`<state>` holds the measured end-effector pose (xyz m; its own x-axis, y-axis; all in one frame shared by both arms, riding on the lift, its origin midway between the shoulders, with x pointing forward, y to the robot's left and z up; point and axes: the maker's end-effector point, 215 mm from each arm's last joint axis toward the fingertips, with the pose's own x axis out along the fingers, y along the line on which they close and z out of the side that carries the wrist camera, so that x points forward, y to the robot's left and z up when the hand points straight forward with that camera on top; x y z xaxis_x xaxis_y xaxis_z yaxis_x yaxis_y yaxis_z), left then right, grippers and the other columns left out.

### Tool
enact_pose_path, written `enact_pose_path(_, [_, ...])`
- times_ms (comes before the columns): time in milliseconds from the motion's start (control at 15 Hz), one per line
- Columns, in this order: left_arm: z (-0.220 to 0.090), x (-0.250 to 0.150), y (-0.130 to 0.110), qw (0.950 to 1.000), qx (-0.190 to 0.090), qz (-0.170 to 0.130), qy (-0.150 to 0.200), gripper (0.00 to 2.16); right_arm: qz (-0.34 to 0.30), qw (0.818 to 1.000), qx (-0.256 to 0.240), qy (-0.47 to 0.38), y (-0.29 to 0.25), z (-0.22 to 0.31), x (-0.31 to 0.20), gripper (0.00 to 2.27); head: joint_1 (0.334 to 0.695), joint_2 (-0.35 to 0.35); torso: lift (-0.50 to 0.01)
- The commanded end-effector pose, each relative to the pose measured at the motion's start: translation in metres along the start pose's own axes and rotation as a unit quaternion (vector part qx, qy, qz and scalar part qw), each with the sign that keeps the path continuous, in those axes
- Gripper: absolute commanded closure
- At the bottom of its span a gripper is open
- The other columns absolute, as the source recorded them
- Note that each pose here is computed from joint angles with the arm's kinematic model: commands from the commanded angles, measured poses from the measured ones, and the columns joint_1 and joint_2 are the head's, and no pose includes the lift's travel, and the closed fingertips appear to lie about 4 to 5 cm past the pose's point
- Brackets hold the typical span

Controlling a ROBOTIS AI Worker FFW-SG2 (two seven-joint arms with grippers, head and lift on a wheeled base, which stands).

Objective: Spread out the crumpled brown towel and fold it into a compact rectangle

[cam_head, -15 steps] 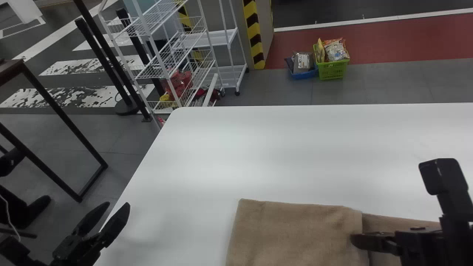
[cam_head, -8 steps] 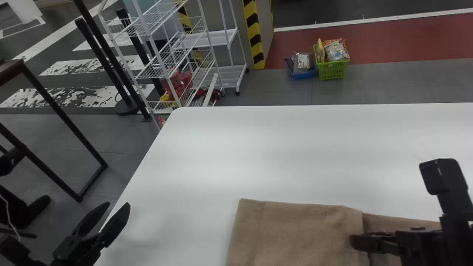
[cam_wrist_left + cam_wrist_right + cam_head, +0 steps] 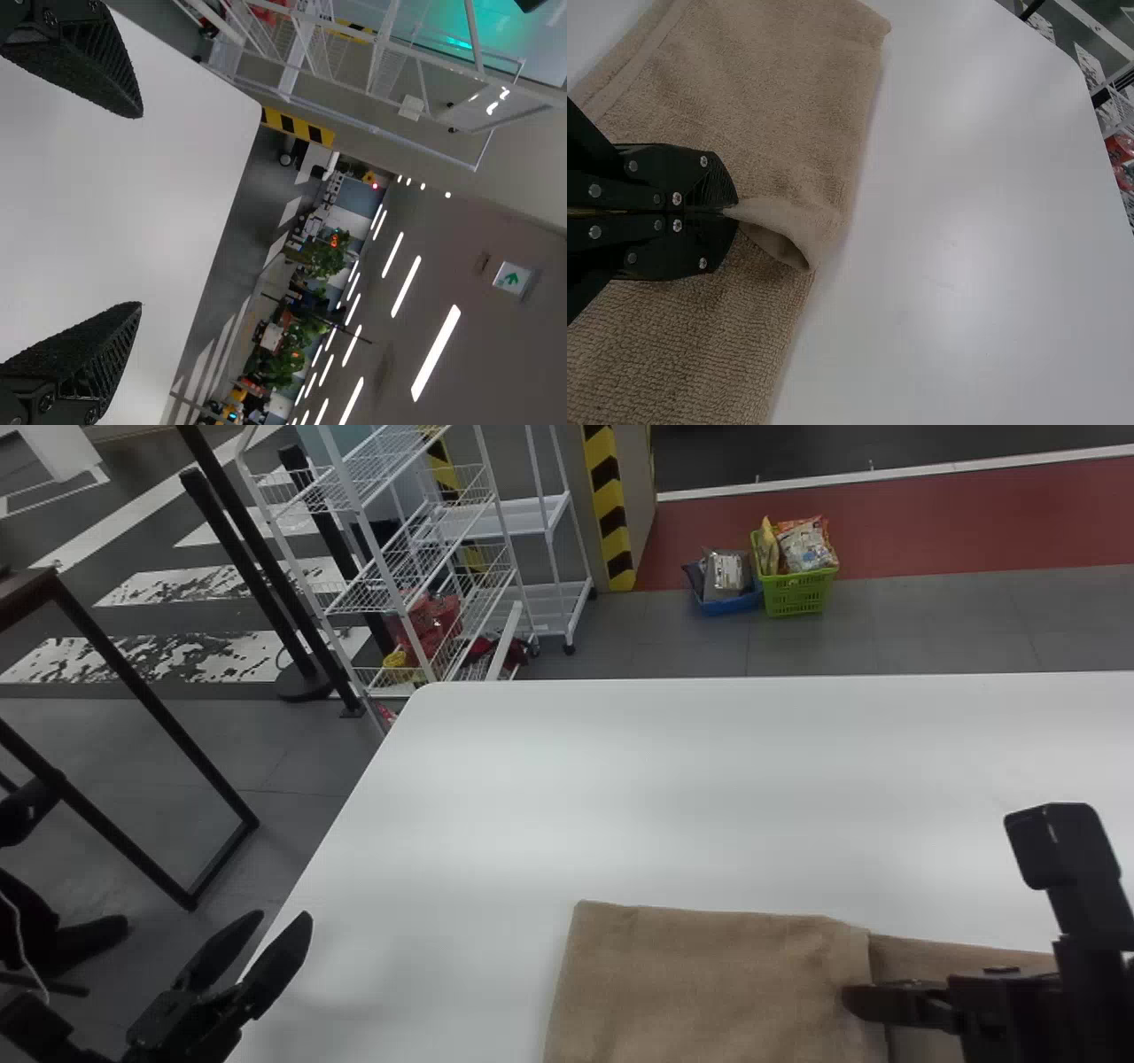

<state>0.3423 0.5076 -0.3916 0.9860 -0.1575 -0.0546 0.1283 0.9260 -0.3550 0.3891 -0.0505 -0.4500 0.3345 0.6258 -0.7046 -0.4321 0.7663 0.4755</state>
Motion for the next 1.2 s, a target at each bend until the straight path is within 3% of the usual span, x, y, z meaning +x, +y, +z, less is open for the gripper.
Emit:
enact_pose_path(0, [0.000, 0.000, 0.000, 1.0000, 0.000, 0.000, 0.000, 0.04, 0.012, 1.000, -0.002, -0.017, 0.002, 0.010, -0.001, 1.50, 0.695, 0.350, -0.127])
enact_pose_path(667, [0.001, 0.000, 0.000, 1.0000, 0.001, -0.001, 0.000, 0.04, 0.051, 0.998, 0.020, -0.040, 0.026, 0.015, -0.030, 1.50, 0.695, 0.350, -0.127])
enact_pose_path(1133, [0.000, 0.007, -0.004, 1.0000, 0.003, -0.007, 0.003, 0.04, 0.033, 0.996, 0.052, -0.068, -0.001, 0.021, -0.062, 1.50, 0.695, 0.350, -0.127])
